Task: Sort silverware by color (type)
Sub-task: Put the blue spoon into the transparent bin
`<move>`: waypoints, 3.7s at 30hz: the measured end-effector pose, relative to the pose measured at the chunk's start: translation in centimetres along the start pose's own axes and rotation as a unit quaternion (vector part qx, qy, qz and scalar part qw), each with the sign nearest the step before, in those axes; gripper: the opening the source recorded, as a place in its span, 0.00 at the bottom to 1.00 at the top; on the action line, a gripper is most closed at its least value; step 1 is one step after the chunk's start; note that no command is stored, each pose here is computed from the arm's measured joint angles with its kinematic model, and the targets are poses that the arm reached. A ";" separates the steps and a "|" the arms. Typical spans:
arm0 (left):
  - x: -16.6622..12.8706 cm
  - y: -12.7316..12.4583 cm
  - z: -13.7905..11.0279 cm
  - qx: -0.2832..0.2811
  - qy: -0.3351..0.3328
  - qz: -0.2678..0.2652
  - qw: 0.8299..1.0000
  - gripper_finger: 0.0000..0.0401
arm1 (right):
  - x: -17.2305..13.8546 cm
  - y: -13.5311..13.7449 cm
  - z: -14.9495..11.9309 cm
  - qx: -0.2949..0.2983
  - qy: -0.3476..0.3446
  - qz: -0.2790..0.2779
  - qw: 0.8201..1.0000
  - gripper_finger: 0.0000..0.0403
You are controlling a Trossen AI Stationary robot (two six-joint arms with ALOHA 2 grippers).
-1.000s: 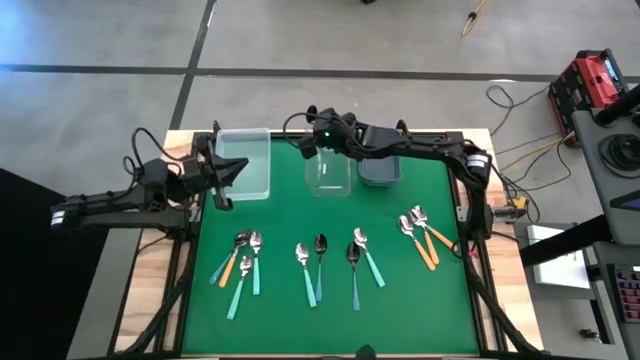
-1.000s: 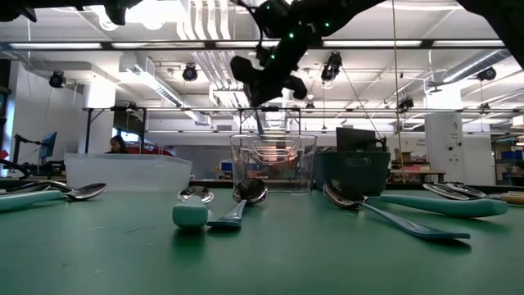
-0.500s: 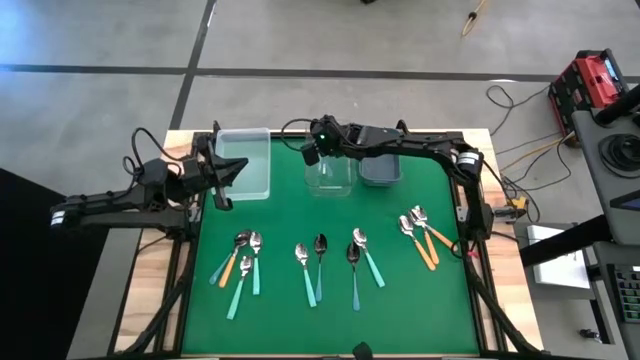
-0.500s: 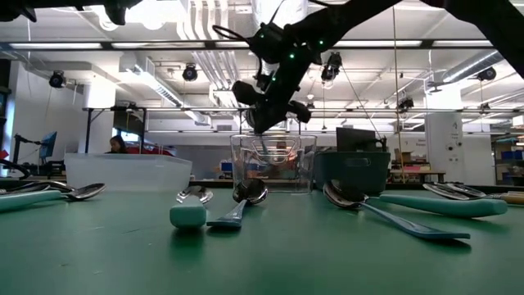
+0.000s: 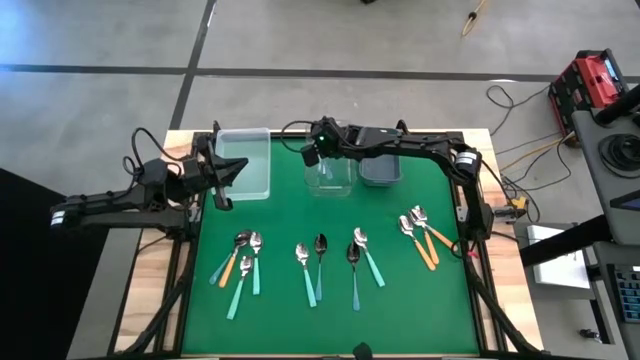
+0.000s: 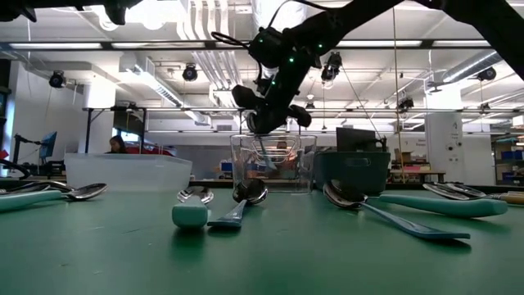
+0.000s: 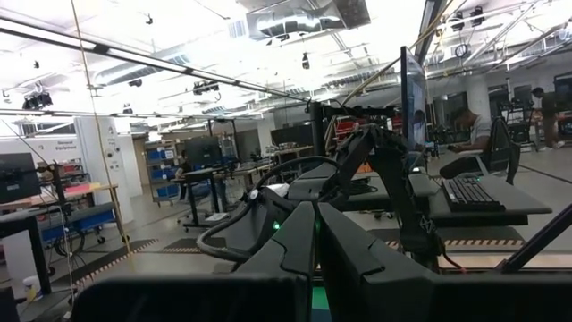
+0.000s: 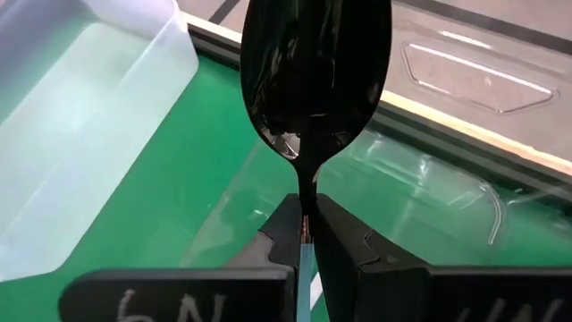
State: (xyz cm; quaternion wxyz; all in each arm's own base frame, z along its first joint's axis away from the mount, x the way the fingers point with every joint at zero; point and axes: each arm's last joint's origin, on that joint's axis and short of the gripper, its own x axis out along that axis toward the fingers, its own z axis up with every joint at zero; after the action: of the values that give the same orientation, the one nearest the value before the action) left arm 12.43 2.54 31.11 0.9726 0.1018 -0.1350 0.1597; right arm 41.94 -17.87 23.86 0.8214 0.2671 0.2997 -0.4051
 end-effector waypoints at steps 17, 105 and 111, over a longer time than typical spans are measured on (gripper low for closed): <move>0.0 0.0 0.0 0.000 0.001 0.000 1.000 0.00 | -0.1 -1.1 -1.5 0.000 0.079 -0.054 0.995 0.03; 1.9 -0.7 -2.2 -0.004 0.067 -0.012 0.998 0.00 | -9.6 0.0 -0.7 -0.265 0.033 0.020 0.964 0.15; 4.6 -1.3 -4.1 0.001 0.080 0.001 0.997 0.00 | -14.4 -4.2 -1.3 -0.321 -0.001 0.025 0.947 0.12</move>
State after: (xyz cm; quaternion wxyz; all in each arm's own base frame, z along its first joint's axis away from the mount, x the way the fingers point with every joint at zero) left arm 18.00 3.63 28.35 0.9799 0.0896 -0.0568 0.1688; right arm 31.05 -11.90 32.33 0.8739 -0.0035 0.4062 -0.2671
